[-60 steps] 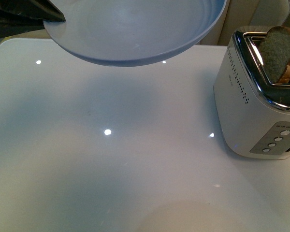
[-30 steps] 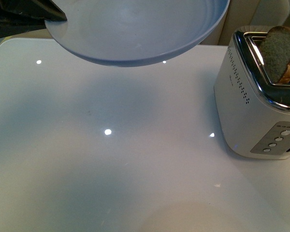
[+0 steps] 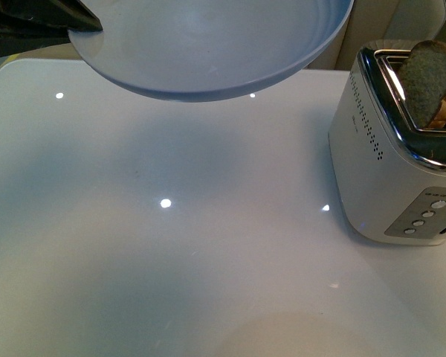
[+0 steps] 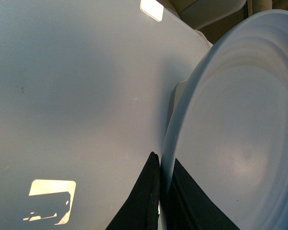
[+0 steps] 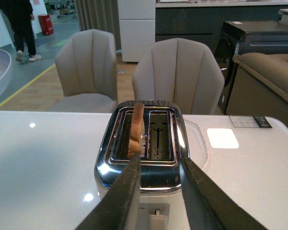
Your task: Left arm holds plate, right arm toasts bread
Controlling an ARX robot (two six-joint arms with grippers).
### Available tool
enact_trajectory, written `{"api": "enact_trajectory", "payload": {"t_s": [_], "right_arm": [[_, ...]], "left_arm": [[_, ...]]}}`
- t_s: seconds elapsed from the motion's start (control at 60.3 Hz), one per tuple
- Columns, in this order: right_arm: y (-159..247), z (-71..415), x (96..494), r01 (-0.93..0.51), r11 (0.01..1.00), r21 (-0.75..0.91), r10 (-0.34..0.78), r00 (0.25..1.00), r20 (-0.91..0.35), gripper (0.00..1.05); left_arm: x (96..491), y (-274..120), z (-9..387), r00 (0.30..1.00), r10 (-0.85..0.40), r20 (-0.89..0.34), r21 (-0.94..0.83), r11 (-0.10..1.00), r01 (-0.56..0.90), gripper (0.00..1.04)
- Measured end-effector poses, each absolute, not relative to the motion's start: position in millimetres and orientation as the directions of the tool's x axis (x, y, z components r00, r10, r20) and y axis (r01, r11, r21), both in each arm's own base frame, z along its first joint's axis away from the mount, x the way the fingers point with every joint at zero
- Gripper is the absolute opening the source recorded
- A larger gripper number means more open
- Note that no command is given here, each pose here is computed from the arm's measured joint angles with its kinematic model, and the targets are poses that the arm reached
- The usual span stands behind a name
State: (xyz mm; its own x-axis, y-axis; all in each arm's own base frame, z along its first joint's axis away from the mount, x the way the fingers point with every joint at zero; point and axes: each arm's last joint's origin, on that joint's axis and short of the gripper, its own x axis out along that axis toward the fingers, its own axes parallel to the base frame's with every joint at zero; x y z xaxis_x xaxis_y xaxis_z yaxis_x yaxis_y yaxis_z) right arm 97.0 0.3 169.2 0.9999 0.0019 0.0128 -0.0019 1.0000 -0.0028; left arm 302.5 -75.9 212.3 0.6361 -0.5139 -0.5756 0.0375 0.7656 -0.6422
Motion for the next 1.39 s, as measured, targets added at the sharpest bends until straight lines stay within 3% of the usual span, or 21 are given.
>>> {"api": "enact_trajectory", "payload": {"t_s": [0.166, 0.282, 0.763, 1.394], "right_arm": [[0, 169, 97, -0.002, 1.000, -0.003, 0.002, 1.000, 0.013, 0.71], [0, 169, 97, -0.002, 1.000, -0.002, 0.002, 1.000, 0.013, 0.97], [0, 169, 97, -0.002, 1.000, -0.002, 0.002, 1.000, 0.013, 0.96], [0, 169, 97, -0.002, 1.000, -0.002, 0.002, 1.000, 0.013, 0.96]], "left_arm": [[303, -76, 212, 0.636, -0.515, -0.575, -0.642, 0.766, 0.039, 0.03], [303, -76, 212, 0.634, -0.518, -0.574, -0.643, 0.765, 0.042, 0.03], [310, -37, 206, 0.659, -0.487, -0.573, -0.626, 0.779, 0.032, 0.03], [315, 102, 75, 0.592, -0.347, -0.727, -0.546, 0.815, -0.194, 0.03]]}}
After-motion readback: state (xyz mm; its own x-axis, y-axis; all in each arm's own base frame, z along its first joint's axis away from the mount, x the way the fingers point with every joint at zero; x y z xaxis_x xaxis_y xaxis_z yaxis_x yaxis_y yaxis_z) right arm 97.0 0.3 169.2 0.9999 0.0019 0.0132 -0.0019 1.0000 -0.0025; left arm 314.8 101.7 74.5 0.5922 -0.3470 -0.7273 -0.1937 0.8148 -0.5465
